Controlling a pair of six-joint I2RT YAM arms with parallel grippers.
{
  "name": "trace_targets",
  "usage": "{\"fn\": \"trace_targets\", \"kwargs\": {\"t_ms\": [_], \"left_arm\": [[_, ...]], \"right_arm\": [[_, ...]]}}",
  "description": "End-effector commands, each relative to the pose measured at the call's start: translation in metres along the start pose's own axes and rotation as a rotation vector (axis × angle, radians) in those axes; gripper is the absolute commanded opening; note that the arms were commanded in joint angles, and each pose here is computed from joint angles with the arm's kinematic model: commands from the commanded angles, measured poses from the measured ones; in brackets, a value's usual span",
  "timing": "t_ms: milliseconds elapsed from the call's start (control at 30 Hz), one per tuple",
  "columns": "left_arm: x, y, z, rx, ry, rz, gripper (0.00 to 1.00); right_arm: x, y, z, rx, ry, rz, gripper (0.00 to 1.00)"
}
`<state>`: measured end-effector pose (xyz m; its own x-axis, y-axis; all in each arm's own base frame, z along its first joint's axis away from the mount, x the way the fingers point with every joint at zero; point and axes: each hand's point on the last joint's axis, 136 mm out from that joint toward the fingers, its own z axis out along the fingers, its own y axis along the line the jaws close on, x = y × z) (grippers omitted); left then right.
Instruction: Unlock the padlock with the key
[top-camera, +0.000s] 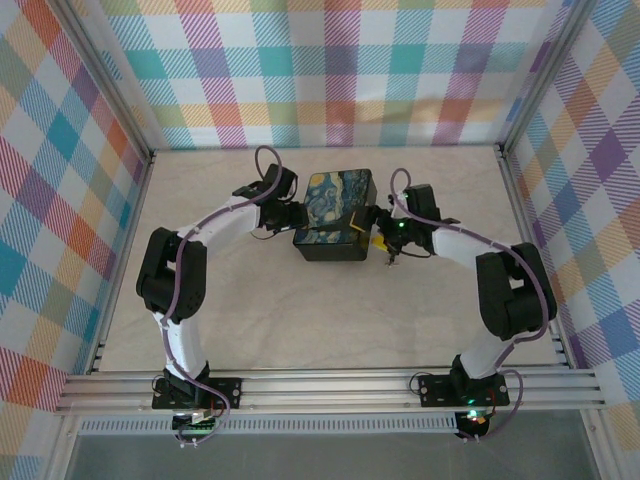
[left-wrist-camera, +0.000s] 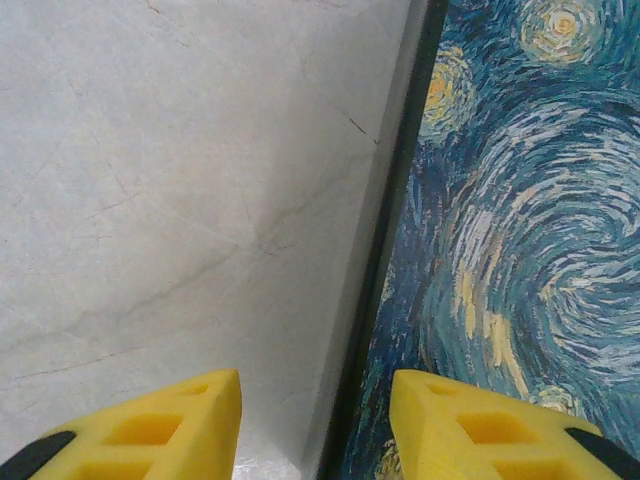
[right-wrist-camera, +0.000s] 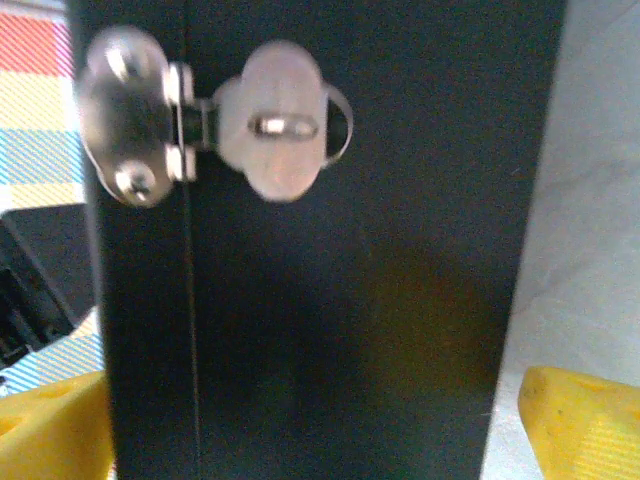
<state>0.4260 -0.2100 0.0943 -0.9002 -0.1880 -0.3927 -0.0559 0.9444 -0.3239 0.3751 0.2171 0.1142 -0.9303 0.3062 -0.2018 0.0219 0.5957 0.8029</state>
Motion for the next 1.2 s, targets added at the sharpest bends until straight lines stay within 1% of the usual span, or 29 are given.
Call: {"fn": "trace_targets", "kwargs": {"t_ms": [0, 233, 333, 433, 500, 633, 733, 833, 867, 933, 967, 1000, 1067, 1100, 1167], "left_arm": [[0.065, 0.064, 0.043, -0.202, 0.216, -0.032, 0.44], [0.059, 0.061, 0.038, -0.204, 0.208, -0.035, 0.44], [0.048, 0.041, 0.021, -0.162, 0.195, -0.047, 0.44], [0.031, 0.011, 0.001, -0.135, 0.143, 0.001, 0.45], [0.026, -0.001, -0.003, -0.136, 0.135, 0.030, 0.45], [0.028, -0.002, 0.002, -0.152, 0.157, 0.051, 0.46], [0.021, -0.009, -0.012, -0.100, 0.119, 0.054, 0.47], [-0.002, -0.021, -0.046, -0.021, 0.021, 0.081, 0.52], [-0.011, -0.019, -0.060, -0.022, -0.022, 0.089, 0.56], [-0.030, -0.006, -0.085, -0.062, -0.125, 0.097, 0.83], [-0.040, 0.004, -0.097, -0.092, -0.200, 0.114, 1.00], [-0.047, 0.018, -0.107, -0.120, -0.272, 0.133, 1.00], [-0.057, 0.049, -0.121, -0.185, -0.422, 0.158, 1.00], [-0.060, 0.064, -0.128, -0.207, -0.495, 0.168, 1.00], [-0.051, 0.091, -0.126, -0.206, -0.557, 0.176, 1.00]], "right_arm": [[-0.007, 0.019, -0.017, -0.057, -0.027, -0.065, 1.00], [-0.009, 0.016, -0.027, -0.010, -0.043, -0.097, 1.00], [-0.011, 0.014, -0.039, 0.060, -0.069, -0.138, 1.00], [-0.013, 0.013, -0.049, 0.112, -0.093, -0.173, 1.00], [-0.013, 0.016, -0.054, 0.122, -0.094, -0.187, 1.00], [-0.008, 0.016, -0.065, 0.151, -0.097, -0.218, 1.00], [-0.005, 0.012, -0.081, 0.205, -0.114, -0.268, 1.00], [-0.012, -0.004, -0.099, 0.281, -0.176, -0.312, 1.00], [-0.019, -0.015, -0.106, 0.333, -0.221, -0.325, 1.00], [-0.036, -0.039, -0.124, 0.446, -0.361, -0.358, 1.00], [-0.046, -0.048, -0.135, 0.495, -0.455, -0.402, 1.00], [-0.051, -0.058, -0.144, 0.539, -0.529, -0.447, 1.00], [-0.055, -0.071, -0.157, 0.594, -0.615, -0.536, 1.00], [-0.055, -0.077, -0.159, 0.609, -0.634, -0.569, 1.00], [-0.055, -0.094, -0.160, 0.641, -0.642, -0.581, 1.00]]}}
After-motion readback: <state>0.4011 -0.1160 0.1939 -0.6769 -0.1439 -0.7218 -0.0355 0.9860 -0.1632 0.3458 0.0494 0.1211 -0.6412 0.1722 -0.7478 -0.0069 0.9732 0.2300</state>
